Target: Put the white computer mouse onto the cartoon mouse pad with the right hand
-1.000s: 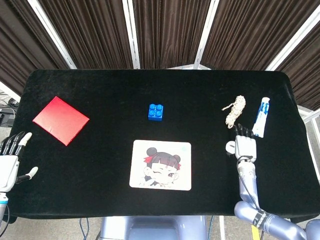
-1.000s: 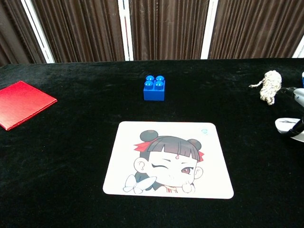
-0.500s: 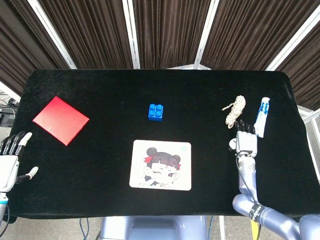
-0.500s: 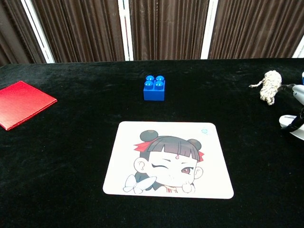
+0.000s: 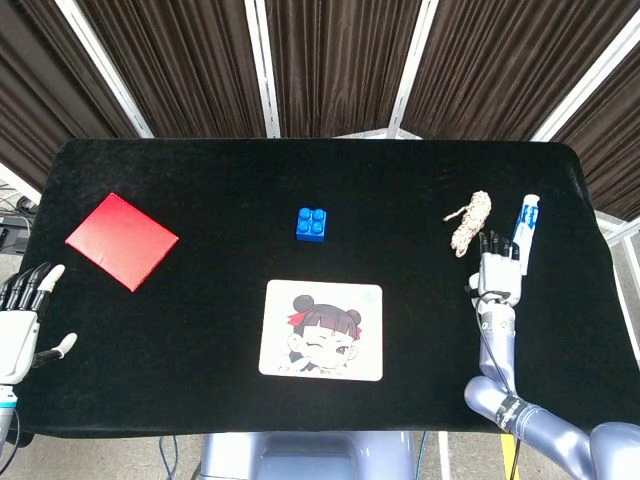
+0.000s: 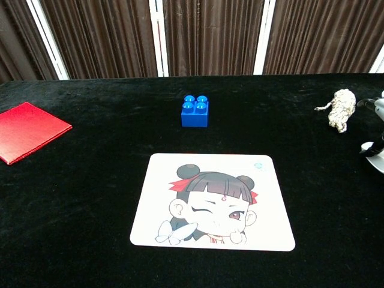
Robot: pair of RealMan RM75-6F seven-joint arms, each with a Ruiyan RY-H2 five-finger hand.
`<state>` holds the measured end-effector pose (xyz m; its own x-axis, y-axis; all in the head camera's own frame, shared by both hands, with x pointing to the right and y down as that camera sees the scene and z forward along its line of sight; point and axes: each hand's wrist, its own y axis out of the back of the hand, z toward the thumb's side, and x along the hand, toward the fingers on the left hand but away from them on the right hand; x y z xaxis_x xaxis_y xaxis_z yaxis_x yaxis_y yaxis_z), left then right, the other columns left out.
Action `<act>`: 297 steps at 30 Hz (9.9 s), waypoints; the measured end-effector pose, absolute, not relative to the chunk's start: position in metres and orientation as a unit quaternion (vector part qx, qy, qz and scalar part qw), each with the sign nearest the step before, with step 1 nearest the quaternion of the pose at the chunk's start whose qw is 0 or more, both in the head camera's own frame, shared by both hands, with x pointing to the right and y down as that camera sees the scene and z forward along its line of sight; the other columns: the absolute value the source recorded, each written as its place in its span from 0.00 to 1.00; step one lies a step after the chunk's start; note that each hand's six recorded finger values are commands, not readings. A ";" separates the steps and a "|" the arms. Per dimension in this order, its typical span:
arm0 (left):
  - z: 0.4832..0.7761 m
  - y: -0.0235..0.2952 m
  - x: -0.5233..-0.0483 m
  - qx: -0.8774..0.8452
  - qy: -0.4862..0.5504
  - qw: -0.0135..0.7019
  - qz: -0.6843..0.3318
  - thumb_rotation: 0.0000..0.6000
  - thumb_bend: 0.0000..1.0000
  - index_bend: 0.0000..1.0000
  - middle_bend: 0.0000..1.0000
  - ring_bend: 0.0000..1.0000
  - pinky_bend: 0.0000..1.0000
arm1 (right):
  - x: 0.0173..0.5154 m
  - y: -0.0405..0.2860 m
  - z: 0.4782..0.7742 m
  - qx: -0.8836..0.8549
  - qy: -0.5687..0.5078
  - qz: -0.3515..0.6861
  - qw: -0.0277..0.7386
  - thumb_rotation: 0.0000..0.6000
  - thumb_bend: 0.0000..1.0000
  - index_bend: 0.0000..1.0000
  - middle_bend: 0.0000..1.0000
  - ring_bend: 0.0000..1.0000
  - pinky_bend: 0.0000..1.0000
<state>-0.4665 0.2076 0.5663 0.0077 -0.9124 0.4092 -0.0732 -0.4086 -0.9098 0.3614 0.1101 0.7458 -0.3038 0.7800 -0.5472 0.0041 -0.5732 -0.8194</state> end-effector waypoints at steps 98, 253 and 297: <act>0.567 0.208 -0.461 -0.613 0.403 0.367 -0.573 1.00 0.23 0.00 0.00 0.00 0.00 | 0.409 0.122 0.690 -0.633 -0.109 0.609 0.466 1.00 0.03 0.17 0.06 0.00 0.00; 0.571 0.206 -0.465 -0.620 0.409 0.330 -0.582 1.00 0.22 0.00 0.00 0.00 0.00 | 0.107 0.127 0.705 -0.755 -0.041 0.243 0.608 1.00 0.11 0.65 0.60 0.46 0.70; 0.571 0.206 -0.464 -0.619 0.410 0.331 -0.583 1.00 0.22 0.00 0.00 0.00 0.00 | 0.124 0.133 0.708 -0.719 -0.028 0.301 0.626 1.00 0.02 0.17 0.02 0.00 0.00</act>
